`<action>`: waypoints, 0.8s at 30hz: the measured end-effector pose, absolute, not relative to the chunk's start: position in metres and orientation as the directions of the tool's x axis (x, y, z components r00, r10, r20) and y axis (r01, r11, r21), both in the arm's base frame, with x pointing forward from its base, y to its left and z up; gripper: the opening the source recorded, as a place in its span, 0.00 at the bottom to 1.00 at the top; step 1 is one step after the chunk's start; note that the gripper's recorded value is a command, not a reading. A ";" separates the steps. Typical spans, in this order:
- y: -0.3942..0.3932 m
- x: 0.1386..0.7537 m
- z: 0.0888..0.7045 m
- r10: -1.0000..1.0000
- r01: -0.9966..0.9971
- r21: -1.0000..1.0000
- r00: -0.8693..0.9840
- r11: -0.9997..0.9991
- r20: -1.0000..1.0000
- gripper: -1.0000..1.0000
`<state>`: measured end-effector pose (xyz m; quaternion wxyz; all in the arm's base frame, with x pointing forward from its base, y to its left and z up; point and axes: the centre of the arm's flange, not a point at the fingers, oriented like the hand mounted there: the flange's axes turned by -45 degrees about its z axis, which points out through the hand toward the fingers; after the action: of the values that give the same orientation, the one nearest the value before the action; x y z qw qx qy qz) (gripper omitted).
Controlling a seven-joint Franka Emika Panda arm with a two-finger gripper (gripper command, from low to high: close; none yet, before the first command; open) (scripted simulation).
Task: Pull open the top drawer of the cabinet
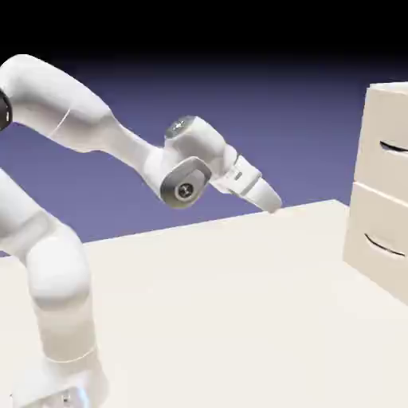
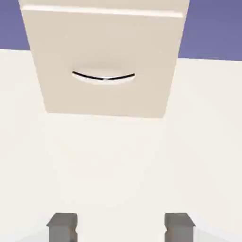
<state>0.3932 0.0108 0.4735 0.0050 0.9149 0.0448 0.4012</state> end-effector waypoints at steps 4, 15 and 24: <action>0.027 0.403 0.523 0.185 0.178 0.097 0.586 -0.979 0.789 0.50; 0.037 0.416 0.637 0.371 0.324 0.267 0.319 -0.907 0.872 0.50; 0.014 0.439 0.691 0.465 0.327 0.401 0.143 -0.856 0.874 0.50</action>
<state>0.4386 0.0136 0.6913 0.0574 0.7539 0.2625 0.5995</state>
